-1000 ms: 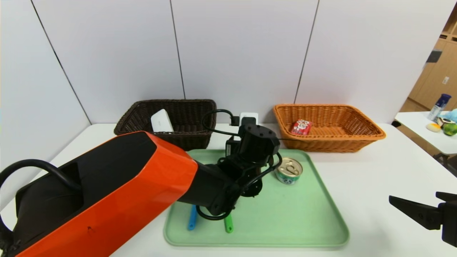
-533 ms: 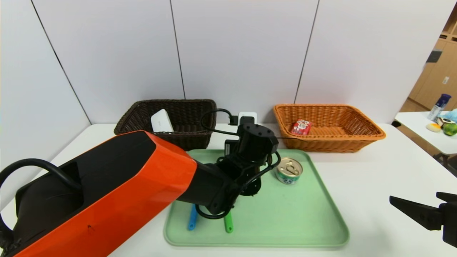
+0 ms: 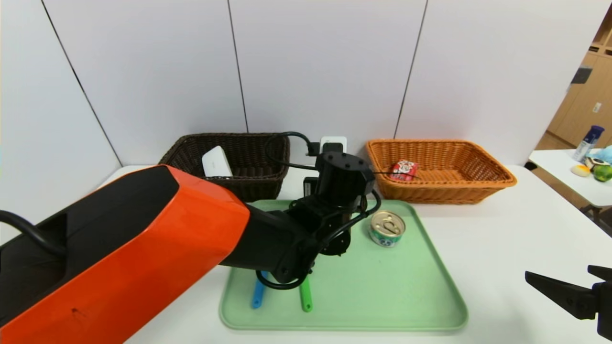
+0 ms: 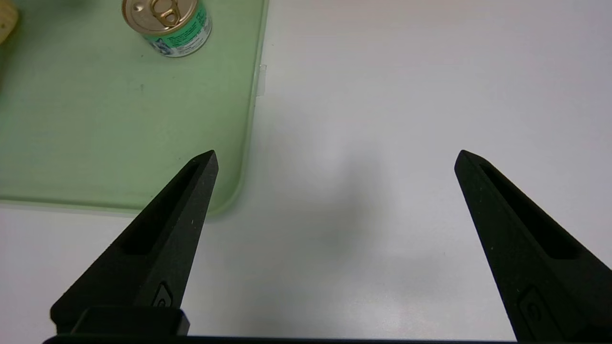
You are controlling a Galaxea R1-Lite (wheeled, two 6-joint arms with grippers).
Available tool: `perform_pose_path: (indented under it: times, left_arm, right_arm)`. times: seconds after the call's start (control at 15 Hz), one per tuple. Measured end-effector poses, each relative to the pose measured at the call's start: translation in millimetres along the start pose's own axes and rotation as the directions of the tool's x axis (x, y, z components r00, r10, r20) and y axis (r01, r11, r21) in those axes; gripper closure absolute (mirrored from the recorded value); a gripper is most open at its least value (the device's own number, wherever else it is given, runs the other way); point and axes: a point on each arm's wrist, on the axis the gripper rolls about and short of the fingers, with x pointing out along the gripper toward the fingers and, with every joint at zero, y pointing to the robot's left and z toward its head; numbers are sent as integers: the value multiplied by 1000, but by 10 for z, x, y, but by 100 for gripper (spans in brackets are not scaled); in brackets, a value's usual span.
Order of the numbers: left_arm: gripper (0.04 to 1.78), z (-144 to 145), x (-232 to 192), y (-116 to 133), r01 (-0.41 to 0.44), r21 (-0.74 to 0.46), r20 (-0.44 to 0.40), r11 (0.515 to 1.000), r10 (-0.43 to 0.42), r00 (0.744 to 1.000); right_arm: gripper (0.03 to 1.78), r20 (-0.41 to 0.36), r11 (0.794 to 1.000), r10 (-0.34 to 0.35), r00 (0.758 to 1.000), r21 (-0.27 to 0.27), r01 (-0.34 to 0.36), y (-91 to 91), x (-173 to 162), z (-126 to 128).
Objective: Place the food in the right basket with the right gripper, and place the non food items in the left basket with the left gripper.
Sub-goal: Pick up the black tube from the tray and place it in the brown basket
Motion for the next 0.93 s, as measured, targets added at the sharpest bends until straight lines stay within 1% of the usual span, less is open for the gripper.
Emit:
perform_pose_path:
  times: [0.2, 0.33, 0.4, 0.47, 0.53, 0.6, 0.67, 0.8, 0.93]
  left_arm:
    - [149, 339, -211, -35, 108, -51, 10, 993, -108, 994]
    - [149, 654, -367, -17, 170, -108, 15, 980, -169, 985]
    - [149, 851, -439, 5, 189, -144, 20, 971, -188, 982]
    - [149, 1081, -488, 74, 189, -182, 30, 965, -187, 982]
    - [149, 1291, -487, 223, 163, -205, 34, 965, -159, 987]
    - [149, 1432, -459, 390, 128, -215, 30, 968, -124, 992]
    - [149, 1562, -421, 608, 81, -219, 24, 972, -78, 997]
    - [149, 1725, -348, 1012, 0, -227, 15, 974, 4, 1000]
    - [149, 1800, -271, 1408, -74, -242, -9, 967, 74, 997]
  right_arm:
    - [10, 0, 1000, 0, 1000, 0, 0, 1, 6, 0]
    - [10, -5, 1000, -1, 1000, -1, 1, 4, 21, 2]
    - [10, -8, 1000, -1, 1000, -2, 1, 6, 29, 4]
    - [10, -10, 1000, -1, 1000, -2, 1, 9, 37, 9]
    - [10, -14, 1000, -2, 1000, -2, 2, 11, 46, 15]
    - [10, -16, 1000, -2, 1000, -3, 2, 14, 53, 20]
    - [10, -18, 1000, -2, 1000, -3, 2, 16, 60, 23]
    - [10, -22, 1000, -2, 1000, -4, 2, 18, 71, 26]
    - [10, -26, 1000, -3, 1000, -5, 3, 20, 78, 25]
